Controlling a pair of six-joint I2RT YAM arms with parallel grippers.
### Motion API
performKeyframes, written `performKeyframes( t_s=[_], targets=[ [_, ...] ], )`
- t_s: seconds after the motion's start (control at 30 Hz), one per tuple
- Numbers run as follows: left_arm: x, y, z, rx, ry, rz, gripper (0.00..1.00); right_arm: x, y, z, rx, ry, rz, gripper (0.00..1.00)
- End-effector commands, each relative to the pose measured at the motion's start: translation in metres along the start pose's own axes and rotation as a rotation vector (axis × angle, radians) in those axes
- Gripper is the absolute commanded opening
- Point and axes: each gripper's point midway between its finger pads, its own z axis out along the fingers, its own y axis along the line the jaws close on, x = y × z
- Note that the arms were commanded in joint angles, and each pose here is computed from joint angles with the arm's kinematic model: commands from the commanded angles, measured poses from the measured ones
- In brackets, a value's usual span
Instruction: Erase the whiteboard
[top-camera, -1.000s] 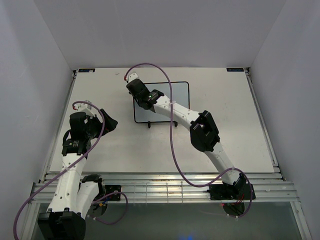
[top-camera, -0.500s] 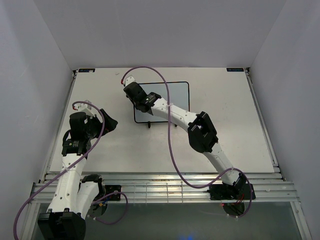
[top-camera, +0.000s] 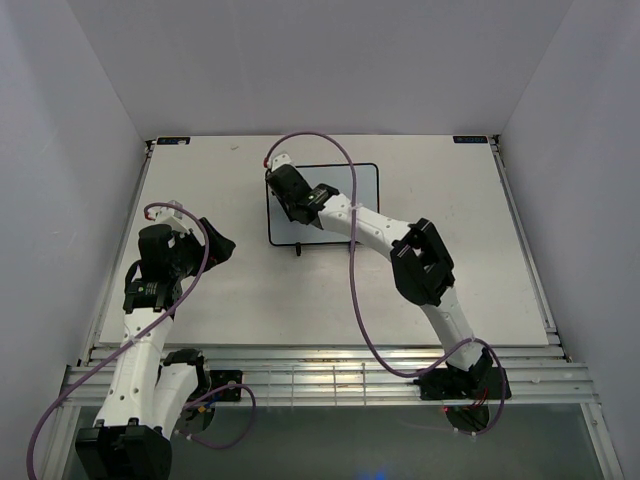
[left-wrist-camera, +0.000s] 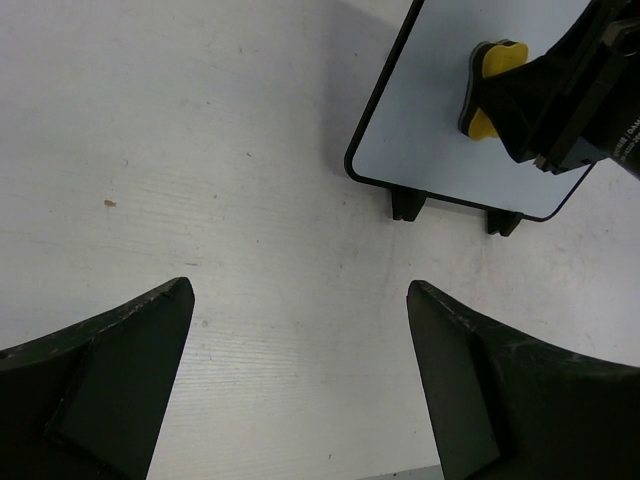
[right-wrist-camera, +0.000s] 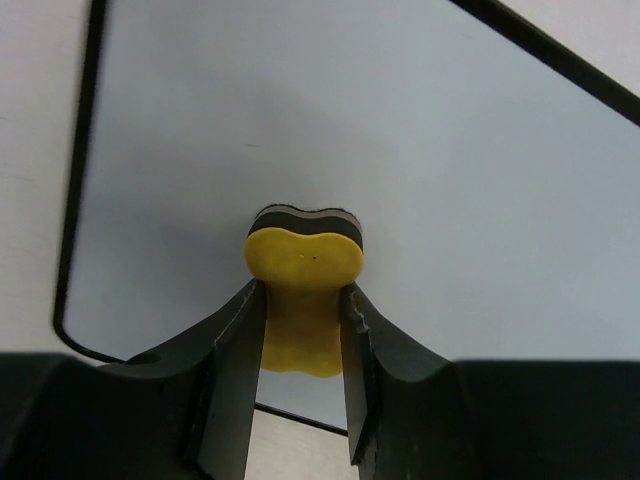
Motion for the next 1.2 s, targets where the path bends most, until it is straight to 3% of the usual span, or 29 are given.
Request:
performKeyframes(
  t_s=[0.0,0.17,0.4,0.43,0.5,0.53,0.6,0.63,0.87,1.17],
  targets=[
    [-0.012,-0.007,-0.006,0.014,-0.045,0.012,0.98,-0.003,-0.049,-0.013,0.08,0.01,0.085,0.23],
    [-0.013,-0.007,-0.006,0.015,-0.05,0.013,0.98,0.003,-0.07,-0.027,0.098,0.019,0.116,0.23],
    [-0.014,-0.005,-0.006,0.001,-0.05,0.009,0.98,0.062,-0.135,-0.064,0.094,0.102,0.318,0.27],
    [-0.013,-0.005,-0.006,0.001,-0.049,0.009,0.98,0.099,-0.152,-0.063,0.118,0.171,0.346,0.27],
    [-0.014,-0.005,-0.006,0.001,-0.05,0.009,0.98,0.115,-0.167,-0.079,0.105,0.168,0.41,0.29],
    [-0.014,-0.005,-0.006,0.002,-0.048,0.009,0.98,0.153,-0.179,-0.081,0.125,0.235,0.437,0.3],
    [-0.013,-0.005,-0.005,0.002,-0.045,0.008,0.98,0.17,-0.185,-0.093,0.095,0.236,0.491,0.32],
    [-0.013,-0.005,-0.005,0.001,-0.042,0.008,0.98,0.2,-0.189,-0.095,0.104,0.295,0.512,0.33],
    [-0.01,-0.004,-0.002,0.002,-0.023,0.005,0.98,0.267,-0.174,-0.109,0.057,0.428,0.533,0.41],
    [-0.013,-0.001,-0.001,-0.025,-0.018,0.008,0.98,0.252,-0.182,-0.128,0.072,0.399,0.536,0.68]
  ],
)
